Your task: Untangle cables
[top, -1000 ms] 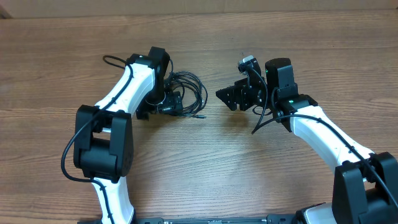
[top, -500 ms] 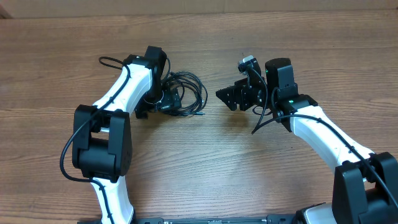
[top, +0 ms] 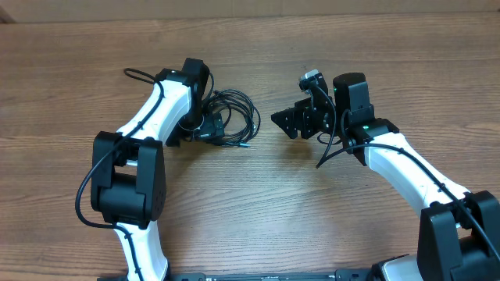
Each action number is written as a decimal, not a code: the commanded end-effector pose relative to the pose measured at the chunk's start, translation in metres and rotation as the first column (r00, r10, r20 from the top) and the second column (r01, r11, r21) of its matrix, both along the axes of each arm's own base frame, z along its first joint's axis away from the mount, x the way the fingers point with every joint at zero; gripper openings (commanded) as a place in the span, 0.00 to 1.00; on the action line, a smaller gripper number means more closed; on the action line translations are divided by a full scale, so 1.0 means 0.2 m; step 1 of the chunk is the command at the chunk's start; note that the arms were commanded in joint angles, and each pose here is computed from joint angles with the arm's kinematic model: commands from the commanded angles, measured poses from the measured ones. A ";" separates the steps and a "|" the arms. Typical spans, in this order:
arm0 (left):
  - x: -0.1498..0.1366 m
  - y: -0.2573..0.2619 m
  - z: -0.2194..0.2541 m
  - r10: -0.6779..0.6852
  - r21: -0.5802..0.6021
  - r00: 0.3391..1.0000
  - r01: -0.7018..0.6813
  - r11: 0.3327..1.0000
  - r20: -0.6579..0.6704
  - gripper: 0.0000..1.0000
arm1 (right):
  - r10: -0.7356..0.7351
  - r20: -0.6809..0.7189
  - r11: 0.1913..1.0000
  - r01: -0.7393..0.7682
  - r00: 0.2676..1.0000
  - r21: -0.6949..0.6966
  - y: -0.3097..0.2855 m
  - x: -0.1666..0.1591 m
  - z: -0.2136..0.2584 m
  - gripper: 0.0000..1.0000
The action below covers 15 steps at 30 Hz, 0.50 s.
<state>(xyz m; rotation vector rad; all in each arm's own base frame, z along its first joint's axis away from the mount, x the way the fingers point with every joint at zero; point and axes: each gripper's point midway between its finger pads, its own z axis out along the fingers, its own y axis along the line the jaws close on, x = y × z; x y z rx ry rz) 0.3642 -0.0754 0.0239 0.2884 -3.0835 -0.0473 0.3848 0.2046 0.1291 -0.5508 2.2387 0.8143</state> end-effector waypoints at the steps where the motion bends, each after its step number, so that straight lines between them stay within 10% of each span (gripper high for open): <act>1: 0.00 0.07 -0.02 -0.077 0.071 0.997 0.077 0.995 -0.004 1.00 | 0.005 0.045 1.000 -0.005 0.999 0.014 0.01 0.01 0.08 0.81; 15: 0.05 0.08 -0.02 -0.242 0.095 0.970 0.239 0.966 0.021 0.92 | 0.005 0.045 1.000 -0.005 0.999 0.014 0.01 0.01 0.08 0.81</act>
